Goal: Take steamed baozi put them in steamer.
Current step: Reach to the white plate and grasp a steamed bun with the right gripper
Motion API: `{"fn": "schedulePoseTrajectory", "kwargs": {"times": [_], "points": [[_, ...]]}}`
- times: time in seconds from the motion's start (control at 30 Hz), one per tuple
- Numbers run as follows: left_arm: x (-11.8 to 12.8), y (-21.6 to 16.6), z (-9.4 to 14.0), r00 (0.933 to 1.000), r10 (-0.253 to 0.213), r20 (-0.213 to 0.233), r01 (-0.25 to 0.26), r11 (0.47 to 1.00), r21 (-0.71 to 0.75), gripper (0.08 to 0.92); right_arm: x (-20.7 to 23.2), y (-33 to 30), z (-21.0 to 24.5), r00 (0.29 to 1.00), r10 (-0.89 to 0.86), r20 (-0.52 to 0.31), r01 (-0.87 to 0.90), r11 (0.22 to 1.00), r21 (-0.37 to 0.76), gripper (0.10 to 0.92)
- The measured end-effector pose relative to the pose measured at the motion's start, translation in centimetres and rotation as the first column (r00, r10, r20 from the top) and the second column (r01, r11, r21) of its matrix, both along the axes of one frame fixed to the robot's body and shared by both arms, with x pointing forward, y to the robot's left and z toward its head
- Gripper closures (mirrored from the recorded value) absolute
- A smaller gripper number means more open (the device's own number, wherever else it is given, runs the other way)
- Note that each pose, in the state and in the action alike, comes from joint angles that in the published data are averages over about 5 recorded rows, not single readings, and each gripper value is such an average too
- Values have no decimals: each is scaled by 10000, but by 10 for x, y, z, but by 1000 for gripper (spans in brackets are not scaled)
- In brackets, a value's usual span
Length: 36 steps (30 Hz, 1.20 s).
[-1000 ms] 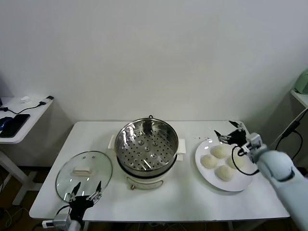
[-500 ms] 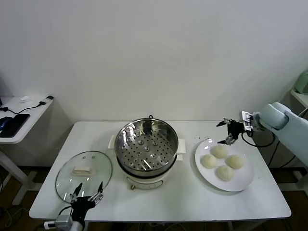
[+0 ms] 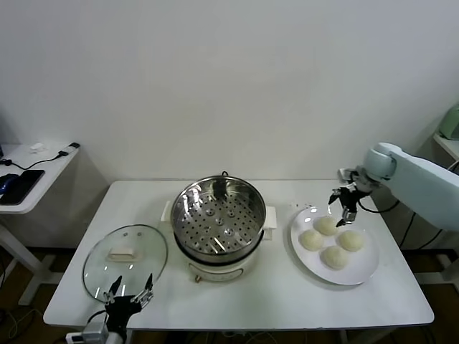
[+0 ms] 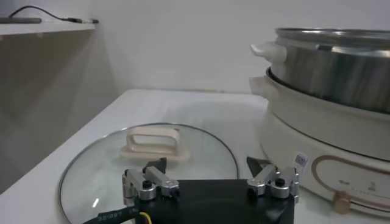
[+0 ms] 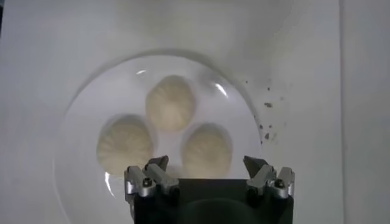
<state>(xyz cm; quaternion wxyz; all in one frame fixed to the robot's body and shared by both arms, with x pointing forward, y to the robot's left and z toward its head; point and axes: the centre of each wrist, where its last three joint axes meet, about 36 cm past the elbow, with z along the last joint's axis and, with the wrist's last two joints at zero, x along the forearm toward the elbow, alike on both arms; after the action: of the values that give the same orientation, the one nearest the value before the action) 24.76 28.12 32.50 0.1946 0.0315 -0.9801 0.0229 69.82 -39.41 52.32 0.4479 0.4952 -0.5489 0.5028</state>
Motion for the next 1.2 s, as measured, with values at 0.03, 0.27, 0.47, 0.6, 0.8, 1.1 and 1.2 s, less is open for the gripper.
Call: {"fn": "schedulePoseTrajectory", "kwargs": {"times": [0.03, 0.27, 0.47, 0.6, 0.8, 1.1, 1.2], "points": [[0, 0, -1, 10000, -15, -12, 15, 10000, 0, 177, 2, 0, -3, 10000, -46, -30, 46, 10000, -48, 200], [2, -1, -5, 9999, -83, -73, 83, 10000, 16, 177, 8, 0, -25, 9990, -433, -107, 431, 9990, -138, 200], [3, 0, -8, 9999, -91, -118, 91, 10000, 25, 177, 11, 1, -43, 9977, -674, -108, 672, 9976, -180, 200], [3, 0, -10, 9999, -91, -131, 92, 9999, 43, 177, 13, 2, -53, 9970, -769, -84, 766, 9968, -244, 200], [3, 0, -10, 9999, -91, -113, 92, 9999, 49, 177, 13, 4, -64, 9962, -857, -126, 852, 9957, -358, 200], [2, -6, -12, 9999, -131, -97, 131, 9999, -8, 177, 15, 9, -72, 9959, -909, -11, 908, 9954, -293, 265], [1, -7, -12, 9999, -141, -93, 141, 9999, 1, 177, 16, 9, -71, 9959, -903, 5, 903, 9955, -280, 293]]}}
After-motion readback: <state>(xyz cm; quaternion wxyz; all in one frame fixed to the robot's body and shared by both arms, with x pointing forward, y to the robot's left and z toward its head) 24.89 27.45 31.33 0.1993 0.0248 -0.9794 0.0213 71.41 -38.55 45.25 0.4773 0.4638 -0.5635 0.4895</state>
